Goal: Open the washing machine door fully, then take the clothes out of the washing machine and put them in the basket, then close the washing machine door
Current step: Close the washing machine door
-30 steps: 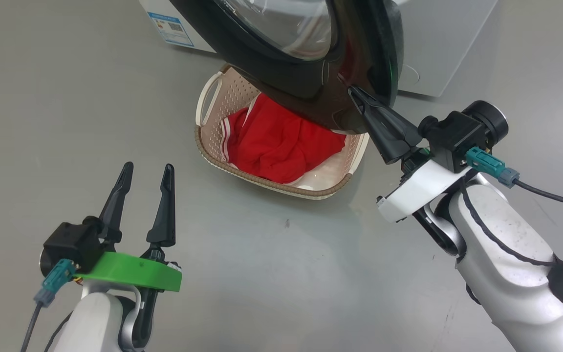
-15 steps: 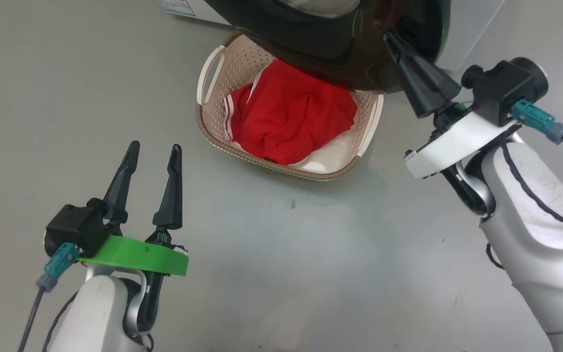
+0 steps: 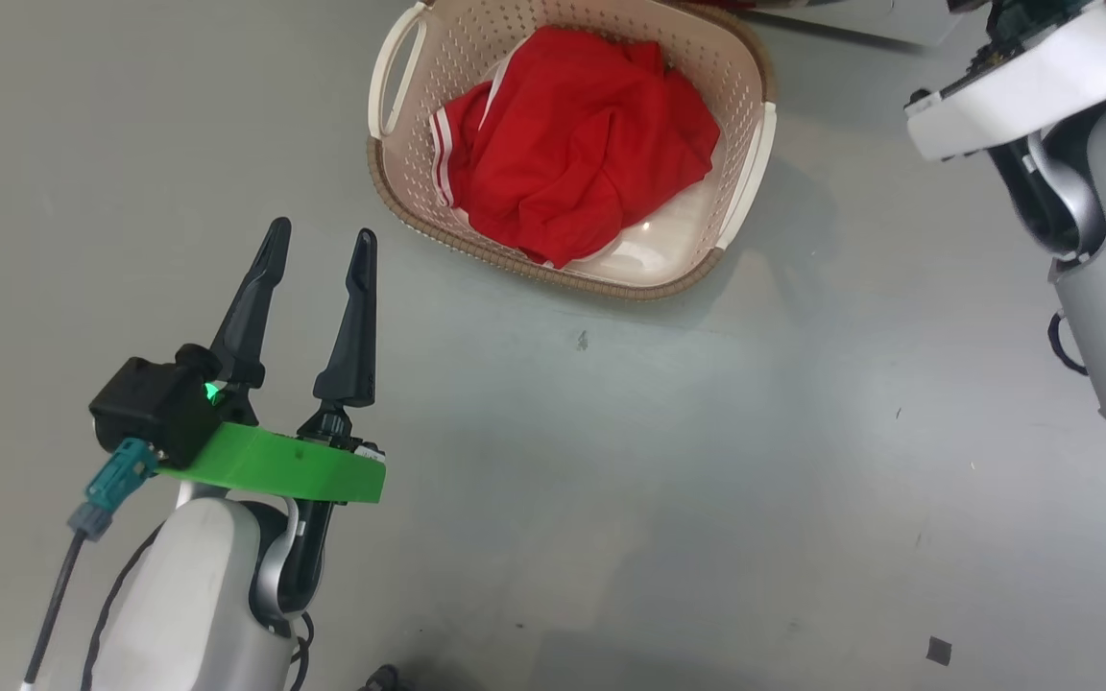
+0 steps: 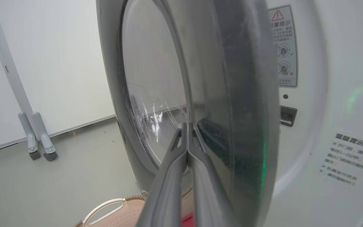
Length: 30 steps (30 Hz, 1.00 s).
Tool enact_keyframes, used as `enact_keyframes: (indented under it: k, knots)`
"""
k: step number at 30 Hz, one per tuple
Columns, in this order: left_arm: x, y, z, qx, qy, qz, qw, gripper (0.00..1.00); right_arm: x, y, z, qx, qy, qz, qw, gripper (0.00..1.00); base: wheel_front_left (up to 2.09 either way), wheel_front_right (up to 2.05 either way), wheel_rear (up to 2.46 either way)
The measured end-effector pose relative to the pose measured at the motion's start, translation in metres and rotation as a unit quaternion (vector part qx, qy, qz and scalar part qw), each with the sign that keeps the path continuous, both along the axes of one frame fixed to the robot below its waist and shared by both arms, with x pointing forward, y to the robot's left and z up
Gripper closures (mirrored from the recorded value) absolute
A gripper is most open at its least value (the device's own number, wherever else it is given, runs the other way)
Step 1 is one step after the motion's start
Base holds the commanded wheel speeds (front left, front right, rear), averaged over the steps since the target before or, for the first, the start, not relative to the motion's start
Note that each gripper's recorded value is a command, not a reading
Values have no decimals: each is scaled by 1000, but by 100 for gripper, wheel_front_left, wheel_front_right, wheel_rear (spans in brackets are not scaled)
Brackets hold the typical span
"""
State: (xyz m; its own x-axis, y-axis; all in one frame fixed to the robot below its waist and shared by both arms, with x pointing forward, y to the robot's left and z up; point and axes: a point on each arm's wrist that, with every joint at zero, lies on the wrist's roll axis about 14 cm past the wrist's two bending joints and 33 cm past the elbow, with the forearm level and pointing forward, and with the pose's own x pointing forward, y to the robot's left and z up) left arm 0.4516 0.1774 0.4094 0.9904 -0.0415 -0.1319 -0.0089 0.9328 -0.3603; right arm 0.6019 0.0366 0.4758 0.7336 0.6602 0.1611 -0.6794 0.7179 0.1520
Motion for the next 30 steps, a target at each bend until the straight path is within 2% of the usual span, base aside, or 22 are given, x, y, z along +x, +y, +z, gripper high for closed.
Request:
enact_keyframes:
  k: [6, 14, 25, 30]
  knots:
    - [6, -5, -13, -1, 13, -8, 1000, 0, 20, 0, 0, -1, -13, -4, 1000, 100, 0, 0, 0]
    - [11, -2, -23, 0, 21, -6, 1000, 0, 54, -20, -18, -27, -8, -38, 999, 100, 0, 0, 0]
    - [11, 2, -31, -7, 32, 3, 999, 0, 75, -16, -19, -31, -10, -46, 998, 100, 0, 0, 0]
    - [11, 3, -34, -7, 37, 4, 999, 0, 79, -13, -19, -14, -3, -51, 999, 100, 0, 0, 0]
